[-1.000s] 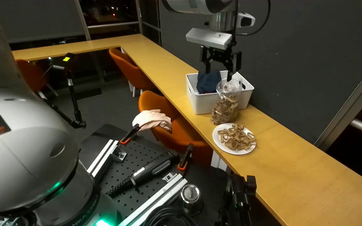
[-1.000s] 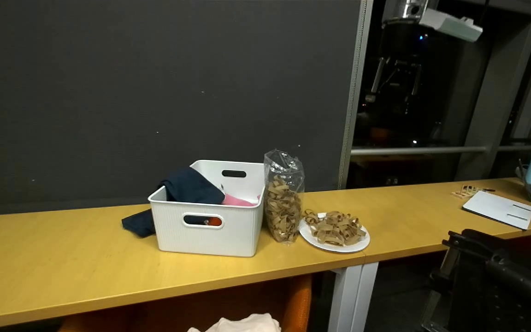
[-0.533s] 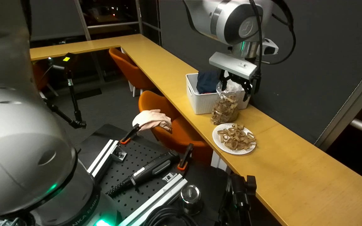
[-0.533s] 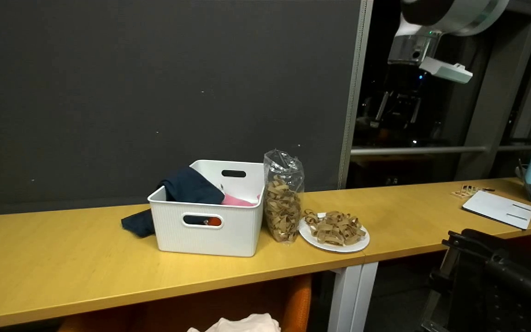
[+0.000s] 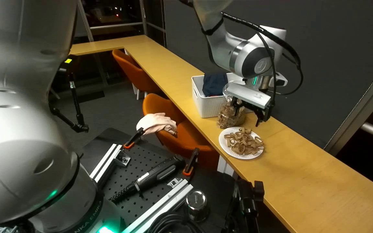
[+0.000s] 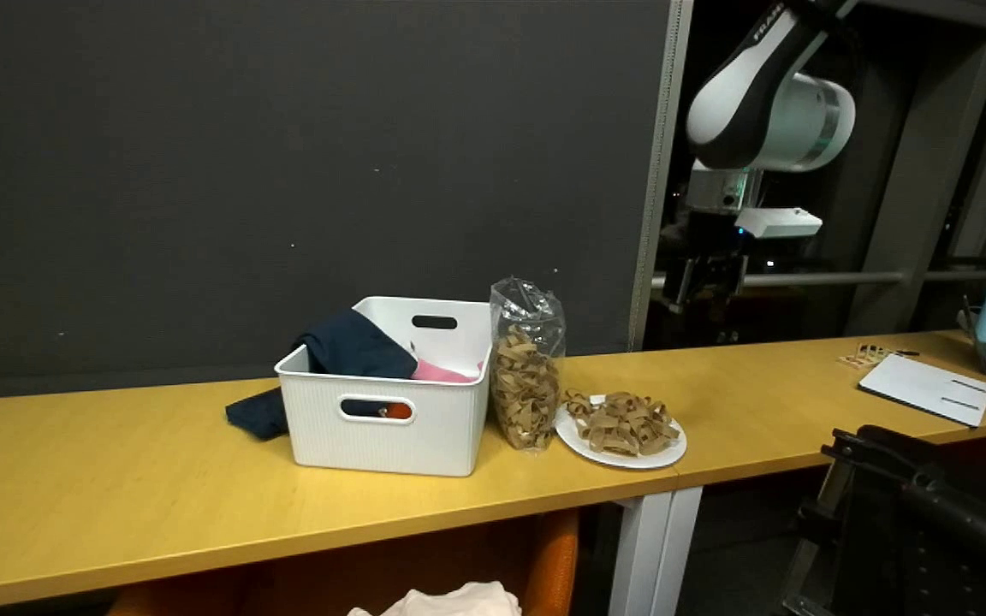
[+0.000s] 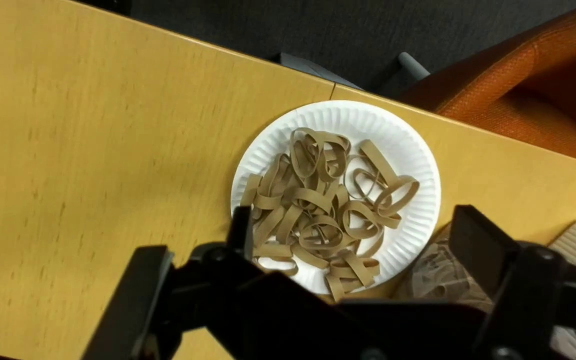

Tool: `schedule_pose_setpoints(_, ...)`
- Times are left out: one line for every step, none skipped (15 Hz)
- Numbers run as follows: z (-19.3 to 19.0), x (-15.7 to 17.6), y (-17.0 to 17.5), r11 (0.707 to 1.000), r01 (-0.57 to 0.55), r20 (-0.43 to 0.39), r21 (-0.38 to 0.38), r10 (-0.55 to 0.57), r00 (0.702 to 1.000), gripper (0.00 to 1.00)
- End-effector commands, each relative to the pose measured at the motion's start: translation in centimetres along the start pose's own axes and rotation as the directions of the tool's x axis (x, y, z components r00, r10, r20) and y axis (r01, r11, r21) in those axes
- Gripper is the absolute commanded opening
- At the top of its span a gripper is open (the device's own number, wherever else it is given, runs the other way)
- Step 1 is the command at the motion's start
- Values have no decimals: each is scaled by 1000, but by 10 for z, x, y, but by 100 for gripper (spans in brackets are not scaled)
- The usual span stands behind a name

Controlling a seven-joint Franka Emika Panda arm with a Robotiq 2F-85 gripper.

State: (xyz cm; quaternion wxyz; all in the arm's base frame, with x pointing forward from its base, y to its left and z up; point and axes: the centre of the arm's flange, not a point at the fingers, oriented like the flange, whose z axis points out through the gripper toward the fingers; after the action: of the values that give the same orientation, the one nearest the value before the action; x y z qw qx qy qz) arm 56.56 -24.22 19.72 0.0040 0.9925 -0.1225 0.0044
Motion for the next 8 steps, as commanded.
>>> schedule_pose_setpoints(50,27,5,998,48,3,-33,-47,999,100)
schedule_pose_setpoints(60,29,4,997,60,1,-39,-60,998,100)
schedule_pose_setpoints(71,32,5,996,71,-6,-47,-71,997,100)
schedule_pose_setpoints(83,39,9,995,74,-27,-71,-76,997,100)
schedule_pose_setpoints(90,46,12,993,74,-43,-94,-79,996,100)
schedule_pose_setpoints(95,52,13,990,86,-51,-108,-92,994,100)
schedule_pose_setpoints(98,56,13,989,92,-54,-118,-99,994,100)
schedule_pose_setpoints(101,59,13,987,101,-52,-123,-108,993,100)
